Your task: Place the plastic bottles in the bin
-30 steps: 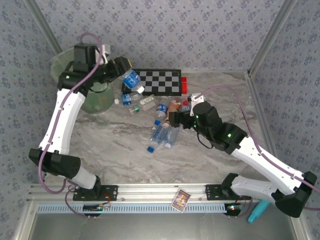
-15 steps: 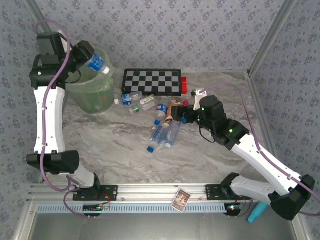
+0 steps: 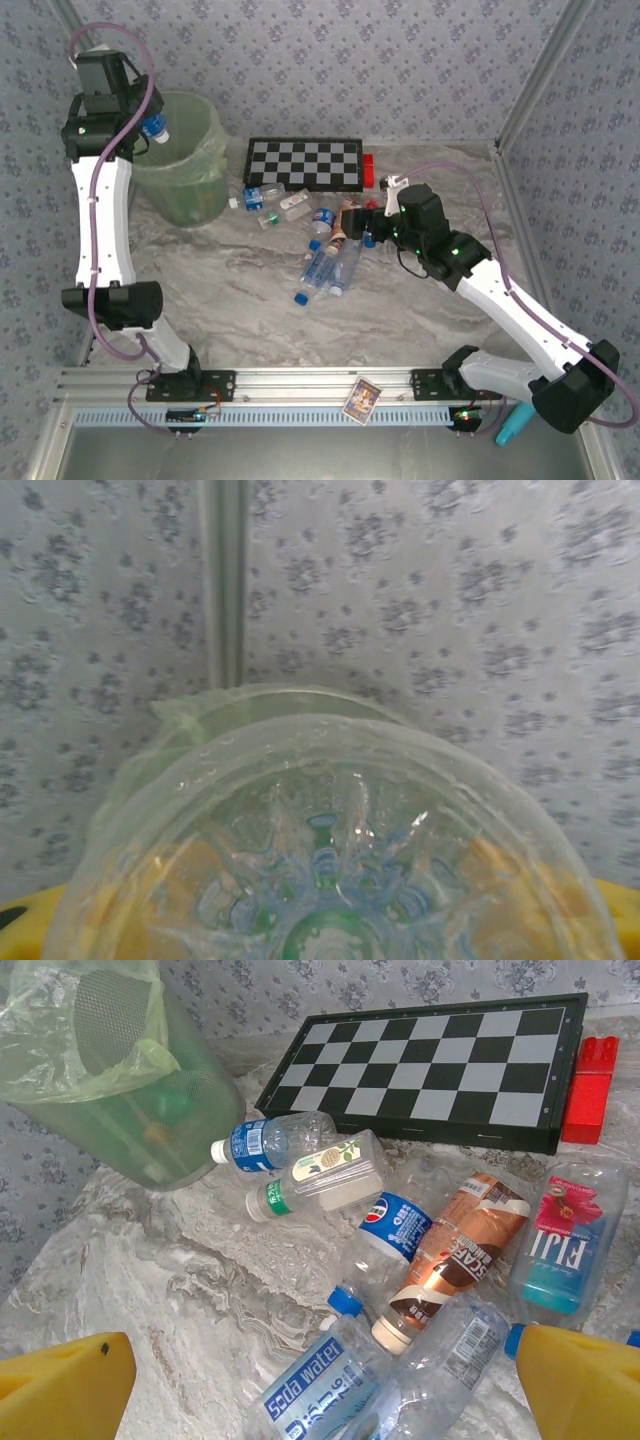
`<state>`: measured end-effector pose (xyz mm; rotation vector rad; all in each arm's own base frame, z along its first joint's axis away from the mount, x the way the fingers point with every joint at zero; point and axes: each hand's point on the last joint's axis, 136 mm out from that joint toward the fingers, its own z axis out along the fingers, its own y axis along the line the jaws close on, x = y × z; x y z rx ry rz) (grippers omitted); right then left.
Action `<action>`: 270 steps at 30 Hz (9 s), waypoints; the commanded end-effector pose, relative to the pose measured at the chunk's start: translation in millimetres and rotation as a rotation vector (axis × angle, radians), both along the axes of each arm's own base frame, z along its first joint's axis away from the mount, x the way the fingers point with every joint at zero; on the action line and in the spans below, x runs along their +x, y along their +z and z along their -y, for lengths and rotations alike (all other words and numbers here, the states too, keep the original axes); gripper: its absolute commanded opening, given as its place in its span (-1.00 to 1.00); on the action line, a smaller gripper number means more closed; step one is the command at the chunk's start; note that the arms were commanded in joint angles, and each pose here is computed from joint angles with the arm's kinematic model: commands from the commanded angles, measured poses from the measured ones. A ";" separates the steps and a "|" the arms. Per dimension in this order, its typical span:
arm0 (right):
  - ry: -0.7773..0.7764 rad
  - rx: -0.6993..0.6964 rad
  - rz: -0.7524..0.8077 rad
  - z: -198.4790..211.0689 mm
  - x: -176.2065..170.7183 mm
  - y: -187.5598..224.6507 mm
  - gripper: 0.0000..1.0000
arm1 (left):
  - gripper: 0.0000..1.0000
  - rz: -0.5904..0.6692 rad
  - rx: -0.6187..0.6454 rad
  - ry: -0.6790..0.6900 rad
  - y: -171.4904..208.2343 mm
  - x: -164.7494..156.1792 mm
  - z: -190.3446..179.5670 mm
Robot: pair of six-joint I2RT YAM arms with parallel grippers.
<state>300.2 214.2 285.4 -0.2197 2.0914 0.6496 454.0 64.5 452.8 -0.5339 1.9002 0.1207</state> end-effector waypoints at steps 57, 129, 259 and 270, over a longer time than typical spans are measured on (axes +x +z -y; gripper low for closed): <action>-0.042 0.004 -0.121 -7.9 -23.1 -38.5 0.99 | 0.99 -0.115 -0.114 -0.149 -57.1 -32.9 63.0; -0.386 -0.089 -0.176 82.6 -71.0 -55.8 0.99 | 0.51 -1.153 0.090 -1.006 -407.5 -163.5 373.6; -0.141 -0.045 -0.068 12.9 -31.9 -20.1 0.99 | 0.99 0.095 -0.488 0.066 -11.3 13.1 34.8; -0.202 -0.128 -0.221 11.0 -50.5 -89.0 0.99 | 1.00 0.020 -0.381 -0.183 -38.2 -36.8 115.8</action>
